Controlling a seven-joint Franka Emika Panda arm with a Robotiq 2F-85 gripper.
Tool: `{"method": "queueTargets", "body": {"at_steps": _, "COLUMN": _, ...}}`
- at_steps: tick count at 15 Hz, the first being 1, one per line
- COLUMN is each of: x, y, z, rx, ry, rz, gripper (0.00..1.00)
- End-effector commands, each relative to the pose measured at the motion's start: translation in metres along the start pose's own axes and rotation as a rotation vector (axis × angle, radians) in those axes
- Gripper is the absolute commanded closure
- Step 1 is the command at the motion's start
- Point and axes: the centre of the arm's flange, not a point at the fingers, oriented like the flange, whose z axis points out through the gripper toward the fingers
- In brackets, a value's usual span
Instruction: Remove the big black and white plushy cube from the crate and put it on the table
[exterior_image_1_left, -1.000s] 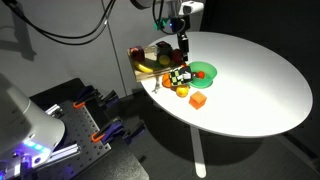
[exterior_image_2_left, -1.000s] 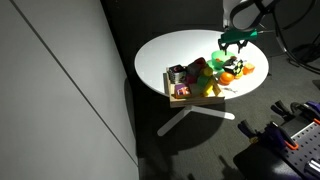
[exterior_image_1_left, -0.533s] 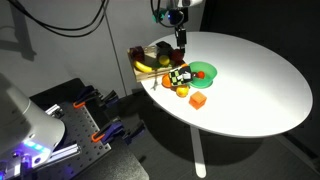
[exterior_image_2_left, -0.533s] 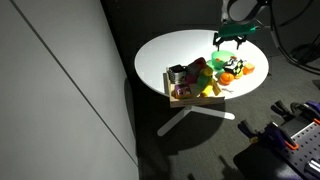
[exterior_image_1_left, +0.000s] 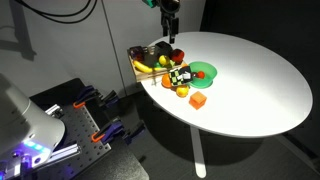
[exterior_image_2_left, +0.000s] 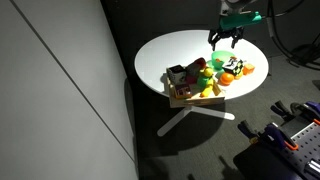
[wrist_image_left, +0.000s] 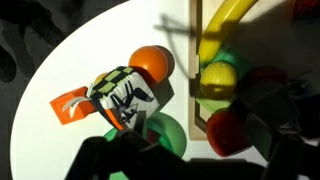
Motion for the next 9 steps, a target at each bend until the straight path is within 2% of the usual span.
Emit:
{"method": "queueTargets", "body": {"at_steps": 1, "x": -0.019, "y": 0.009, "z": -0.025, "rx": 0.013, "ry": -0.106, "rz": -0.143, "gripper": 0.00}}
{"method": "queueTargets", "body": {"at_steps": 6, "x": -0.038, "y": 0.009, "z": -0.050, "rx": 0.035, "ry": -0.203, "rz": -0.284, "gripper": 0.00}}
{"method": "queueTargets", "body": {"at_steps": 9, "x": -0.044, "y": 0.010, "z": -0.062, "rx": 0.014, "ry": -0.200, "rz": -0.258, "gripper": 0.00}}
